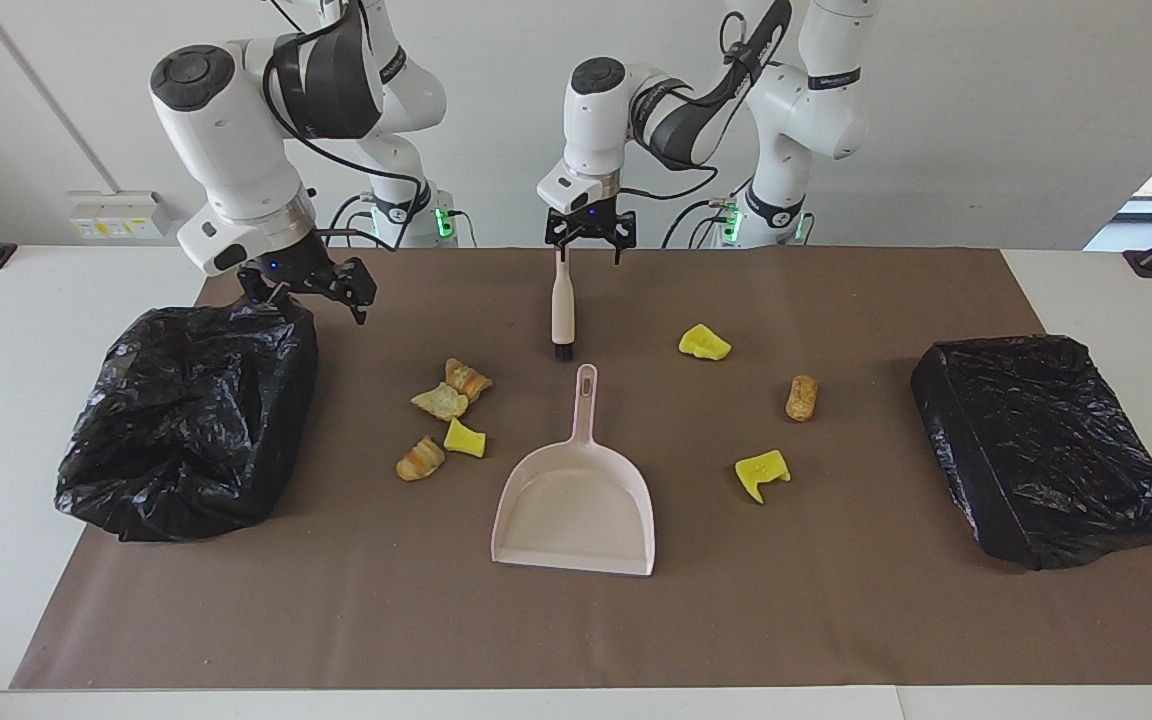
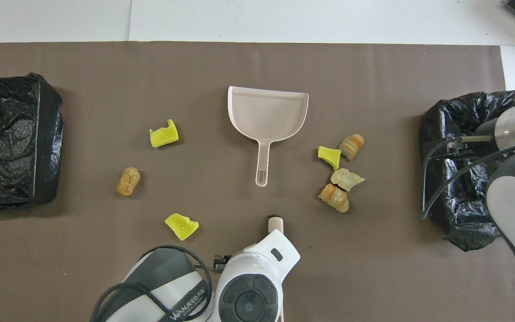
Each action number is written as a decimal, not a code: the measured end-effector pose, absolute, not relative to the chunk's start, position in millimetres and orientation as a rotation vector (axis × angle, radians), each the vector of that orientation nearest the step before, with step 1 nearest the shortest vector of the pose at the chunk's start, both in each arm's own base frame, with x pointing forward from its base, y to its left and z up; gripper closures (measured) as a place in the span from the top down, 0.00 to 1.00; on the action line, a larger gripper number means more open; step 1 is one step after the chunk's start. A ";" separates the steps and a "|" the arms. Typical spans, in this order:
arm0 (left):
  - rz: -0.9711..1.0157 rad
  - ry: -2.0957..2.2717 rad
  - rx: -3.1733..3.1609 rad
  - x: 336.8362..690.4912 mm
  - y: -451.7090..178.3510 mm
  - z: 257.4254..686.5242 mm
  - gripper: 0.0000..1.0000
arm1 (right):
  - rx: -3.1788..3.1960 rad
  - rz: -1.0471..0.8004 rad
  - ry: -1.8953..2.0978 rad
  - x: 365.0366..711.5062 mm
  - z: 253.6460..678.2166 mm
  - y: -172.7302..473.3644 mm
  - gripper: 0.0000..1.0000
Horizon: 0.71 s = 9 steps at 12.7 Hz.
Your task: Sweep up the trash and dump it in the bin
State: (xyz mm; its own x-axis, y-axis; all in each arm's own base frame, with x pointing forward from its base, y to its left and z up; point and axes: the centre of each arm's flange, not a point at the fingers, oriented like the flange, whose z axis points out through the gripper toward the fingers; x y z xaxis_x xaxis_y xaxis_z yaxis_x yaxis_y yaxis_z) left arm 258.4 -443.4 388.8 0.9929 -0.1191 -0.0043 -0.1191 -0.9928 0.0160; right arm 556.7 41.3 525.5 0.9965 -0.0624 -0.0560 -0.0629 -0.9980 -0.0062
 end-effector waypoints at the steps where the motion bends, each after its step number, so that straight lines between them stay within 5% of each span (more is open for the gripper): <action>1: -0.011 -0.192 3.116 251.2 -447.7 384.6 1.00 | -3.132 0.116 0.099 554.0 516.8 46.9 1.00; 6: -0.003 -0.159 3.072 230.2 -462.1 381.6 0.98 | -3.136 0.186 0.095 546.5 495.8 56.9 1.00; 9: -0.038 -0.164 3.087 215.3 -469.7 368.2 0.88 | -3.137 0.206 0.095 544.1 486.5 56.5 1.00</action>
